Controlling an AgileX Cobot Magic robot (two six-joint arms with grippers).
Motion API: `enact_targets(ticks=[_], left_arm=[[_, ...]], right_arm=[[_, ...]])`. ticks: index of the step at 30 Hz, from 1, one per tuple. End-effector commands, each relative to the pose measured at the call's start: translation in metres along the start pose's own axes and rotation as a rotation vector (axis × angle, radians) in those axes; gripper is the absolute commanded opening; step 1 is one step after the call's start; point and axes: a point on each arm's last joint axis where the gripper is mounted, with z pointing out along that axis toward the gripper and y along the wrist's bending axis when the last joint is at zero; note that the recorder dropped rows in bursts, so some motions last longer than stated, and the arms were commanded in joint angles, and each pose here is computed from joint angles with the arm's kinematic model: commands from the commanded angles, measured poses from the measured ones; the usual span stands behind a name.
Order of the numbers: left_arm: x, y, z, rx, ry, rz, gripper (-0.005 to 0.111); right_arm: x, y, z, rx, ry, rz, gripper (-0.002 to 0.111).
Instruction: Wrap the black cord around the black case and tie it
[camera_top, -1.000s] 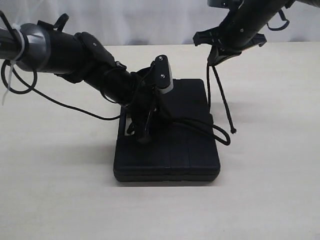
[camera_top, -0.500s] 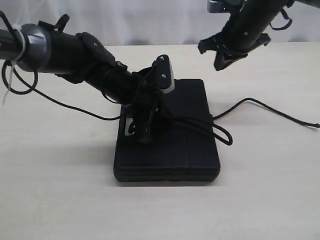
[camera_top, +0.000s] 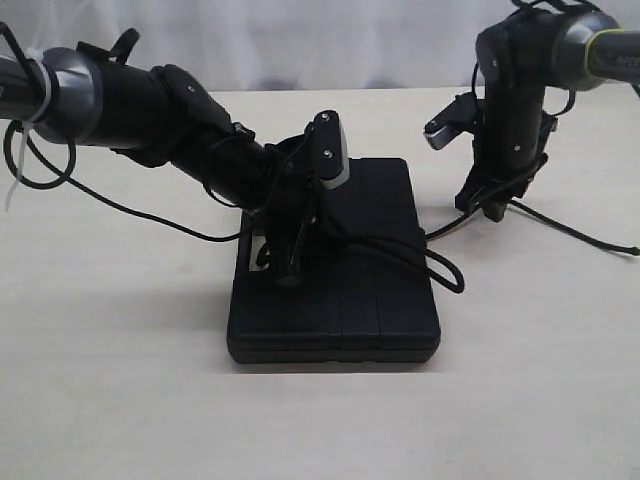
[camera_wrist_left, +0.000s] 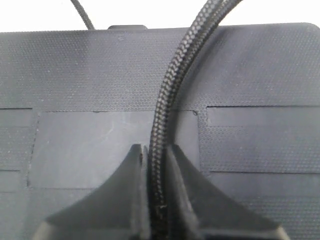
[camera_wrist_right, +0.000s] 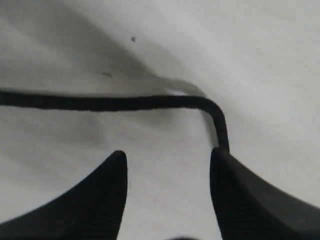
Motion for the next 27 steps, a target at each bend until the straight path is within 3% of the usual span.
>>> enact_targets(ticks=[1, 4, 7, 8, 10, 12, 16, 17, 21, 27], left_arm=[[-0.002, -0.002, 0.002, 0.003, -0.004, 0.005, 0.000], [-0.003, -0.002, 0.002, 0.006, -0.005, 0.005, 0.000], [-0.003, -0.002, 0.002, 0.006, -0.005, 0.005, 0.000], [-0.003, -0.002, 0.002, 0.006, -0.005, 0.005, 0.000], [-0.003, -0.002, 0.002, 0.006, -0.005, 0.005, 0.000], [-0.003, -0.002, 0.002, 0.006, -0.005, 0.005, 0.000], [-0.003, -0.005, 0.002, 0.031, -0.011, 0.005, 0.000], [-0.003, -0.005, 0.002, 0.036, -0.012, 0.009, 0.000], [-0.003, -0.006, 0.002, 0.042, -0.013, 0.009, 0.000], [-0.004, -0.006, 0.002, 0.048, -0.017, 0.006, 0.000]], right_arm=[[-0.008, -0.009, 0.023, 0.127, -0.016, 0.001, 0.049], [-0.013, -0.010, 0.030, 0.158, -0.053, -0.002, 0.041], [-0.015, 0.000, 0.038, 0.067, -0.051, -0.056, 0.009], [-0.015, 0.004, 0.038, 0.018, -0.051, -0.092, 0.004], [-0.013, 0.012, 0.038, -0.068, -0.038, -0.116, 0.004], [-0.013, 0.012, 0.035, -0.079, -0.034, -0.047, 0.004], [-0.014, 0.002, 0.012, -0.131, -0.109, 0.260, 0.004], [-0.015, 0.004, 0.007, -0.200, -0.139, 0.343, 0.004], [-0.016, 0.007, -0.012, -0.368, -0.206, 0.453, 0.004], [-0.008, 0.004, -0.037, -0.382, -0.230, 0.509, 0.004]])
